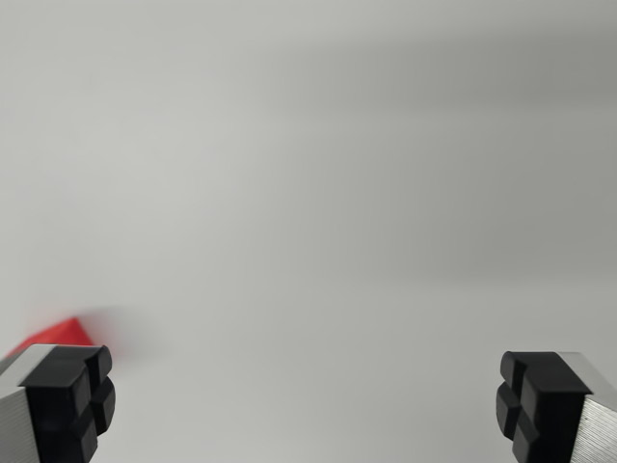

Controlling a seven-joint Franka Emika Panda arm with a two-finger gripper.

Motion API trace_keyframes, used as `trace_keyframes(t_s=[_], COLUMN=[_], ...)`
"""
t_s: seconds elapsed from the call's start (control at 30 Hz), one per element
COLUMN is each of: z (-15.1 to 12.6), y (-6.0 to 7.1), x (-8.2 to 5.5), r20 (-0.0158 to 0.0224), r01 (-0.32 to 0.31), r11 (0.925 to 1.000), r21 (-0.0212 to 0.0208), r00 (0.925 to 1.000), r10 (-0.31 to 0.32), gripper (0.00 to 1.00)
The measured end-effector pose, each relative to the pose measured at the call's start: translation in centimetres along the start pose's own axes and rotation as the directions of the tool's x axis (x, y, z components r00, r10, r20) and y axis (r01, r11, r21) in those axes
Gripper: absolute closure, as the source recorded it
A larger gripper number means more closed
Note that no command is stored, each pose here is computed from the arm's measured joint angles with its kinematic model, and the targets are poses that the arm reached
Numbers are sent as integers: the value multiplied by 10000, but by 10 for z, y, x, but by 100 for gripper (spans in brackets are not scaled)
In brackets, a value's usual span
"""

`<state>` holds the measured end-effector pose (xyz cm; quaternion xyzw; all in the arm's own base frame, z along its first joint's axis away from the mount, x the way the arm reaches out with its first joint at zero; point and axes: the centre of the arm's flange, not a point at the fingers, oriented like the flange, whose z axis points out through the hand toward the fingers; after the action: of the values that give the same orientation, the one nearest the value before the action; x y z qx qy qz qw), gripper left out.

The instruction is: Destack cube

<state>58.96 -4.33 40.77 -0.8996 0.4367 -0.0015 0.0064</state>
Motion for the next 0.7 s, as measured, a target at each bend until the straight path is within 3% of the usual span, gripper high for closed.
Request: trace_keyframes(t_s=[0.7], z=[18], y=[-4], x=[-39], r20=[18], r01=[682], r11=[9977], r21=[-15], r00=[9977], r10=[-681], gripper=[0])
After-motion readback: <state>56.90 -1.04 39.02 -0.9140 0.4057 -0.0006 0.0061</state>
